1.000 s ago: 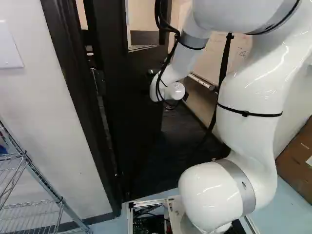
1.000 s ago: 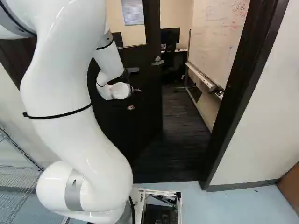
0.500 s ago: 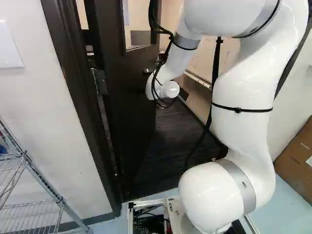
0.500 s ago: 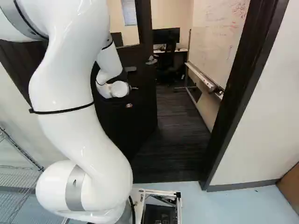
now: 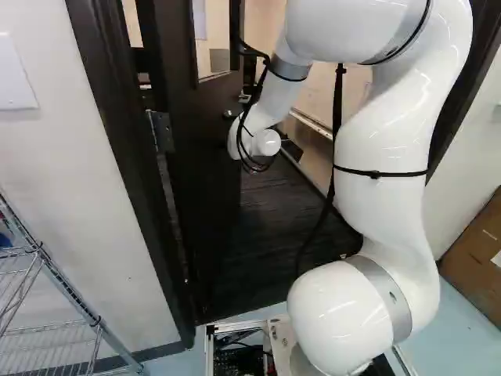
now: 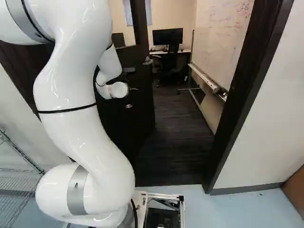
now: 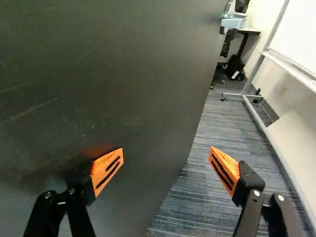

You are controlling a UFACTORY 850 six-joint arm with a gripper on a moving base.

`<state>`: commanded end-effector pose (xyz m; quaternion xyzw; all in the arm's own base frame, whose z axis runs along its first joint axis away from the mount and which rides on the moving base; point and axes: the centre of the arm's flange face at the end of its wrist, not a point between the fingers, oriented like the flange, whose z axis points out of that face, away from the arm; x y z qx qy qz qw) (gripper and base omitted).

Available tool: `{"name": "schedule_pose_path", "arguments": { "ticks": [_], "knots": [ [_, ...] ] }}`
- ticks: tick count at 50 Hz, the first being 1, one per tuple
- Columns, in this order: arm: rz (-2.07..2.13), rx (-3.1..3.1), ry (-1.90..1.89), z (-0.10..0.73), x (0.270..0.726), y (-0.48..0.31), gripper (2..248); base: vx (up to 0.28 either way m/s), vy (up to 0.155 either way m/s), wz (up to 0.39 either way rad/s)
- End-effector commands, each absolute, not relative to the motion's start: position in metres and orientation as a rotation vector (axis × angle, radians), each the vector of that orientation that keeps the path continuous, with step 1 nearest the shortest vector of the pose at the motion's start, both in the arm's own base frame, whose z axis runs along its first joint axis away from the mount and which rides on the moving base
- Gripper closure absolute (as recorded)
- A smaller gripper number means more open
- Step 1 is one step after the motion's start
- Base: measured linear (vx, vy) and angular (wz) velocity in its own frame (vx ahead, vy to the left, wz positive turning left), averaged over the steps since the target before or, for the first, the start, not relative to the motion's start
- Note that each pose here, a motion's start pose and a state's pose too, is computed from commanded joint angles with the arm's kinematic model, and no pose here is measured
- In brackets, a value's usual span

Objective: Open the door and move inside

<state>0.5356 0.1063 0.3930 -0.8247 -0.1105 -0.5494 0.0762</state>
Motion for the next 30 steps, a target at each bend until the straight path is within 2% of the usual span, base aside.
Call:
{"name": "schedule_pose_path", "arguments": {
  "ticks": [30],
  "knots": [
    [-1.635,-2.438,-0.390,0.392,0.541,0.136,3,0.000,0.000,0.000]
  ]
}}
